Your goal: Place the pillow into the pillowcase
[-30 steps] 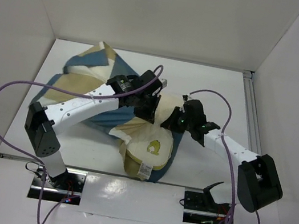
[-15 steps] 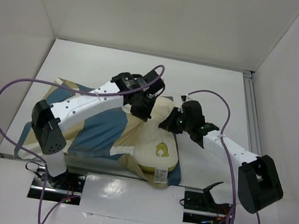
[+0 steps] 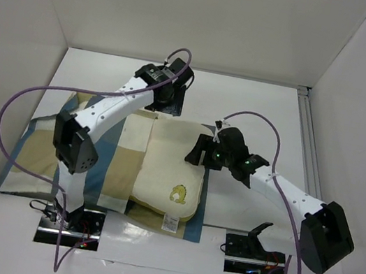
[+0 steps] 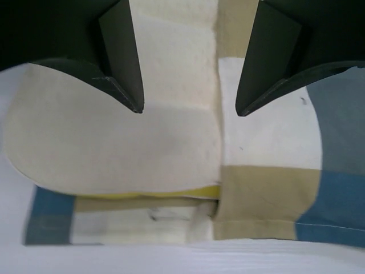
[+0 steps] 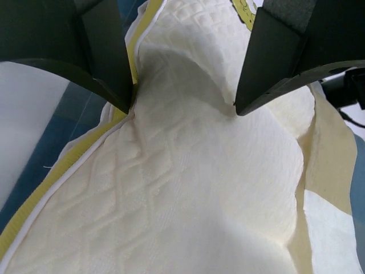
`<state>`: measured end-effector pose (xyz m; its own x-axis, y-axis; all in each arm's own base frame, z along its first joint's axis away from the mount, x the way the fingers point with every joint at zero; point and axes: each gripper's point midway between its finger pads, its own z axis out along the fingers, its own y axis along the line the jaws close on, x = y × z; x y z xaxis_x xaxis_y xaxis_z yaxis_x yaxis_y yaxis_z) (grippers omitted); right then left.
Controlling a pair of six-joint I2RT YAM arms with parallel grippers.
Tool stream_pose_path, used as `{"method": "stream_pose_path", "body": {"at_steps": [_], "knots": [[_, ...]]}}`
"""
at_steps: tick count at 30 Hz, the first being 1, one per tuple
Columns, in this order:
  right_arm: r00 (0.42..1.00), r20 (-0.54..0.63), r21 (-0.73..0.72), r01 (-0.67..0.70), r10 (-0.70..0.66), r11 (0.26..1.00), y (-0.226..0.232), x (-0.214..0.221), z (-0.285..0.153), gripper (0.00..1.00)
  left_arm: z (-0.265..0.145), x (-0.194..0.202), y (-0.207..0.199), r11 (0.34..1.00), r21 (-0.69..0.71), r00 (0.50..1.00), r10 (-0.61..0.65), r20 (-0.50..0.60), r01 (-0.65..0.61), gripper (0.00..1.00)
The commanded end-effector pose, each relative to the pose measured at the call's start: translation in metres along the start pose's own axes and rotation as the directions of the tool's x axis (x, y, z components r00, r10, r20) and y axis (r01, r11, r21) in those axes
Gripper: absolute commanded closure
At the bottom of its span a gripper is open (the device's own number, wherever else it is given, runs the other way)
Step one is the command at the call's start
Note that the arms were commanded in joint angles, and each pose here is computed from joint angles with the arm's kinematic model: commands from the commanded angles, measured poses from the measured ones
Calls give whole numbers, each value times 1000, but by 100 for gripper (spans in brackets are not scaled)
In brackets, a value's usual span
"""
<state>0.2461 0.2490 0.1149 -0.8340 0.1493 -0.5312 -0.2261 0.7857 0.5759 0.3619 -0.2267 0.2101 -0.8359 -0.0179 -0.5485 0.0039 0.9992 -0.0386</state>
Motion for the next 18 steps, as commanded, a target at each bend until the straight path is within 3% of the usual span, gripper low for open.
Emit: {"method": "stream_pose_path", "body": {"at_steps": [1, 3, 12, 18], "knots": [[996, 67, 13, 49, -50, 999, 12, -24, -15, 21, 37, -8, 42, 973, -228, 1000, -28, -7, 26, 22], [996, 69, 50, 54, -57, 997, 8, -27, -18, 14, 56, -11, 60, 961, -275, 999, -48, -25, 39, 22], [996, 81, 84, 32, -39, 996, -1, -37, -18, 12, 112, -2, 69, 956, -292, 991, -27, -132, -13, 24], [994, 107, 125, -3, -10, 992, -14, -46, -20, 7, 122, 10, 72, 960, -277, 983, -18, -182, -34, 29]]}}
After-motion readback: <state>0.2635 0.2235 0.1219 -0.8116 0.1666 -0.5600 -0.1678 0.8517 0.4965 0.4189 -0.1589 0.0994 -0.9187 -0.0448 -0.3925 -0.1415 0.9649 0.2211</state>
